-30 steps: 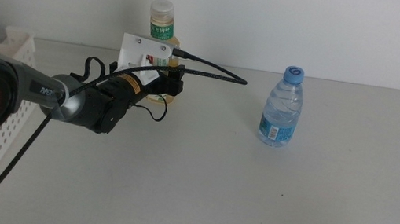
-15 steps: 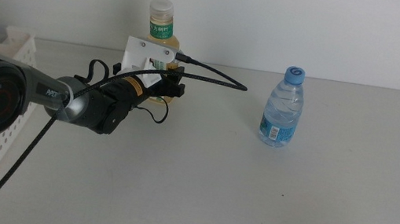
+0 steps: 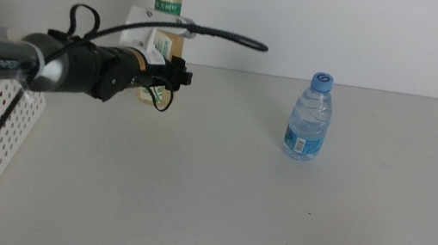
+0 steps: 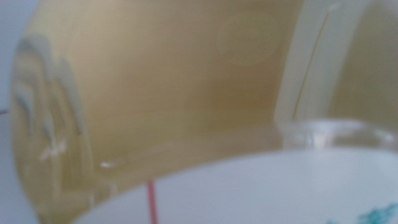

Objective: Use arms to grab the bottles and put them into the dustbin to the left of the table.

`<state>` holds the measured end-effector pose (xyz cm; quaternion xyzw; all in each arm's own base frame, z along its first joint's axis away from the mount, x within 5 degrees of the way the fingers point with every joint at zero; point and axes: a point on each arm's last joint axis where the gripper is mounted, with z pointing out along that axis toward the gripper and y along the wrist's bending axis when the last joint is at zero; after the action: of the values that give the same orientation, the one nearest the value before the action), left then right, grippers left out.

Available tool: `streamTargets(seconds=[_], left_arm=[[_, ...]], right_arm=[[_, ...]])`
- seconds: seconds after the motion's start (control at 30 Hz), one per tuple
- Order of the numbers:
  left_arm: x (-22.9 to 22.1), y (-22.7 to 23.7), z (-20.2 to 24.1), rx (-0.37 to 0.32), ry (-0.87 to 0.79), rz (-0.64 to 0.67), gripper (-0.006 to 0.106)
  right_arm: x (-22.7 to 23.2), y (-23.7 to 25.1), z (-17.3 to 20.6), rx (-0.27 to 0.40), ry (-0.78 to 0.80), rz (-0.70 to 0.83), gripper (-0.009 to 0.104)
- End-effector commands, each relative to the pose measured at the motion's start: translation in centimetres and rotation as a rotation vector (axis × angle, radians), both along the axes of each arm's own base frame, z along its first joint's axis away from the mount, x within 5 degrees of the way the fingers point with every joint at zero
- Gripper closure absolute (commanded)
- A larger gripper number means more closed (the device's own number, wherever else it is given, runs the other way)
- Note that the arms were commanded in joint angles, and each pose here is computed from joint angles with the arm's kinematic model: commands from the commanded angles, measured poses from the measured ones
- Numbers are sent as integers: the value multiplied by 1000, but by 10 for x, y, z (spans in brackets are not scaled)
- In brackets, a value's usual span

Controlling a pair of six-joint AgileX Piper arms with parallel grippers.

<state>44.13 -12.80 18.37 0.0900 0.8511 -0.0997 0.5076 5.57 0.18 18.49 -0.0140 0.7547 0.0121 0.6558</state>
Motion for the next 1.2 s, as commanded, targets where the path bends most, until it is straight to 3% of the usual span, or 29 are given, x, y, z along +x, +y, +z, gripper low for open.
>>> streamTargets(seconds=[0.0,0.27,0.53,0.73,0.9,1.07,1.17], left_arm=[[-11,3,89,-131,-202,26,94],[-72,25,163,-83,-27,90,94],[-133,46,209,-40,79,128,94],[-166,99,224,8,210,272,94],[-185,160,226,-22,343,440,95],[-189,196,228,-15,439,393,102],[-180,213,223,-46,476,366,102]], right_arm=[[-1,0,11,-16,-107,-3,24],[-1,0,11,-16,-107,-3,24],[-1,0,11,-16,-107,-3,24],[-1,0,11,-16,-107,-3,24],[-1,0,11,-16,-107,-3,24],[-1,0,11,-16,-107,-3,24],[-1,0,11,-16,-107,-3,24]])
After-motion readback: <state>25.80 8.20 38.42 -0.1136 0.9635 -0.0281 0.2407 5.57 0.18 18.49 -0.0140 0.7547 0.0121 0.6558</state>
